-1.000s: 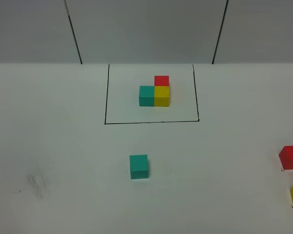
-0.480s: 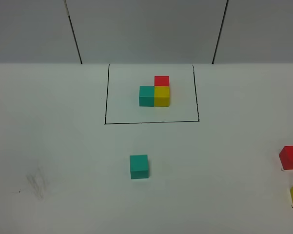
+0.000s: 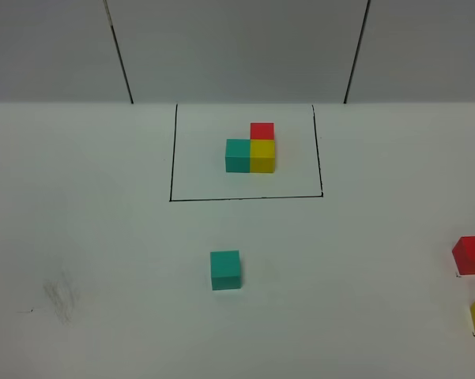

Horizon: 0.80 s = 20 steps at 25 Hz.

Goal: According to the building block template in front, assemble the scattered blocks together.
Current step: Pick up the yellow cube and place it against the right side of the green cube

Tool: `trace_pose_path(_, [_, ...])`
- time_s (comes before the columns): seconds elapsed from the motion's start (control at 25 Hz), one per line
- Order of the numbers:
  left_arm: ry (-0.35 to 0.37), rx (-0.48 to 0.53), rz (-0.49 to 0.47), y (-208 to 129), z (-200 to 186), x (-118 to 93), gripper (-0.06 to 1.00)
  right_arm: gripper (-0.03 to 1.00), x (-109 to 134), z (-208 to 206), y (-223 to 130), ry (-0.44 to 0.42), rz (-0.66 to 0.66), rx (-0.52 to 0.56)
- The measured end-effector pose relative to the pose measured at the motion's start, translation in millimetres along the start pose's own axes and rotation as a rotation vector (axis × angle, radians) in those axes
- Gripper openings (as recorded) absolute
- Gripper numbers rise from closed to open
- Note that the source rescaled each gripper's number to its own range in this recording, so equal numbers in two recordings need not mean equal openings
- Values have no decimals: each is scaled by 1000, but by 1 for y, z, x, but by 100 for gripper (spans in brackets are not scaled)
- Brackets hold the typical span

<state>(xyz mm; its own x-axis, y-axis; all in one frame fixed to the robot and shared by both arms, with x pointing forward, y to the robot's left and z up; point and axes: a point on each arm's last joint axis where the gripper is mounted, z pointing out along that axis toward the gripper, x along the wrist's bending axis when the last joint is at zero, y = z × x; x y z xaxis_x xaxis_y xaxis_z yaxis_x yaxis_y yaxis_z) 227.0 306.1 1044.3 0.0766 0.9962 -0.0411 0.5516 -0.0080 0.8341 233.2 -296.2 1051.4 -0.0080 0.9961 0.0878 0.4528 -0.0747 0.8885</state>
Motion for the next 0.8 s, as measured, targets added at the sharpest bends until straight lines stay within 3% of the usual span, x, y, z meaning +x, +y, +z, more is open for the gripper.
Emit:
trace_pose_path(0.36, [0, 0, 0, 0, 0, 0, 69, 0, 0, 0, 0, 0, 0, 0])
trace_pose_path(0.8, [0, 1, 0, 0, 0, 0, 70, 0, 6, 0, 0, 69, 39, 4])
